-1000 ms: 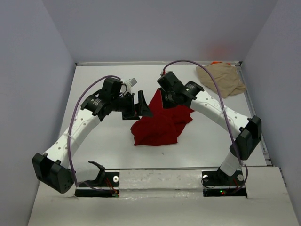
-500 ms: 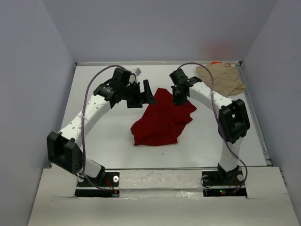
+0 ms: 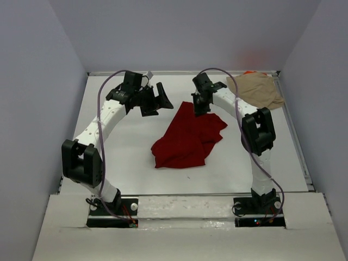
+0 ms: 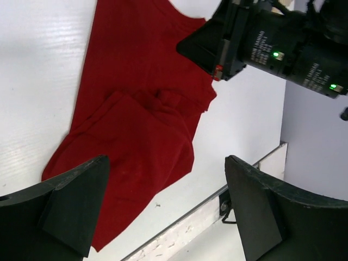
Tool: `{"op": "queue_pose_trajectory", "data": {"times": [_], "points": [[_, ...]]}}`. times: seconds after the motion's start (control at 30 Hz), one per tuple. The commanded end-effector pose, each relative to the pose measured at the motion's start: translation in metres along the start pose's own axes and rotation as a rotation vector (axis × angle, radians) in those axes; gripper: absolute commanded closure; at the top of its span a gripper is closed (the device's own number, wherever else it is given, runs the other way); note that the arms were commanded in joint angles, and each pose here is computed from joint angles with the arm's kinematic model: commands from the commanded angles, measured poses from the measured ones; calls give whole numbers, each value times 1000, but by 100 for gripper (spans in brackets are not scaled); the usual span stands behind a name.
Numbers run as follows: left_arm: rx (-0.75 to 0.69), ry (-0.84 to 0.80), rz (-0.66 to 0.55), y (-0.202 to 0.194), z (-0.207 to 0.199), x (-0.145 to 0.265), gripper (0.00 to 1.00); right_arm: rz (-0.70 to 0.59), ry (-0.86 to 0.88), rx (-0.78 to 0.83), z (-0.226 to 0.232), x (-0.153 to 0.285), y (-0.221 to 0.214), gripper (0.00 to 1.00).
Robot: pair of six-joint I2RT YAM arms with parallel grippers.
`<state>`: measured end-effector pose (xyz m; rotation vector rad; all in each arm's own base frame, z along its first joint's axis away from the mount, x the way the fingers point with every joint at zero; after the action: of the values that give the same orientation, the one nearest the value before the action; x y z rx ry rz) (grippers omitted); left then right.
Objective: Fold and stack the t-shirts
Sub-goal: Fold the tshirt
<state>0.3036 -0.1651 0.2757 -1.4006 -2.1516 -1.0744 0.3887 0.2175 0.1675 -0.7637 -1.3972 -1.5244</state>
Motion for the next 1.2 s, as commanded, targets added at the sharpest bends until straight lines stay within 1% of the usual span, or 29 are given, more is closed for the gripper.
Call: {"op": "queue_pose_trajectory", "data": {"times": [0.0, 0.03, 0.07, 0.13, 0.3, 0.43, 0.5, 0.57, 0.6, 0.63, 0.7, 0.93, 0.97, 1.03, 1.07, 1.1, 1.17], "points": [[-78, -104, -82, 20, -25, 22, 4, 14, 61, 27, -1, -5, 17, 100], [-77, -105, -84, 21, -24, 22, 4, -2, 70, 29, 3, -3, 26, 100], [-79, -111, -78, 20, -25, 21, 4, 19, 66, 33, 3, -14, 25, 100], [-81, -107, -72, 21, -23, 19, 4, 13, 85, 30, 2, -14, 33, 100], [-86, -111, -63, 20, -20, 18, 4, 26, 185, 39, 6, -26, 40, 100], [-88, -119, -51, 20, -15, 18, 4, 56, 205, 44, 7, -40, 38, 100], [-89, -120, -47, 21, -14, 17, 4, 50, 200, 47, 4, -39, 44, 100], [-87, -123, -47, 22, -12, 17, 4, 105, 202, 65, 3, -49, 40, 100], [-88, -123, -49, 23, -12, 17, 4, 81, 225, 81, 7, -44, 50, 100], [-87, -124, -46, 23, -12, 17, 4, 114, 230, 90, 6, -56, 47, 100], [-88, -129, -44, 23, -13, 18, 4, 127, 243, 100, 7, -59, 48, 100], [-92, -126, -52, 26, -14, 22, 4, 166, 461, 144, 19, -73, 46, 100], [-91, -123, -50, 26, -13, 22, 4, 160, 485, 154, 21, -72, 48, 100], [-109, -128, -65, 26, -14, 24, 4, 94, 434, 171, 24, -68, 54, 100], [-112, -127, -67, 26, -14, 24, 4, 98, 398, 186, 26, -71, 46, 100], [-115, -128, -72, 26, -14, 25, 4, 4, 382, 222, 33, -53, 57, 100], [-115, -125, -70, 26, -13, 24, 4, -26, 474, 264, 39, -41, 58, 100]]}}
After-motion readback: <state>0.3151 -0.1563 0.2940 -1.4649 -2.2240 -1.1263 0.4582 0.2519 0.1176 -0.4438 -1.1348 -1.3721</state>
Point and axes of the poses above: each gripper's point midway between its finger pads, its own x axis back along the fingers, its own z axis along the line the jaws close on, y = z × x, the point moved 10 cm from there along x, back along the fingers
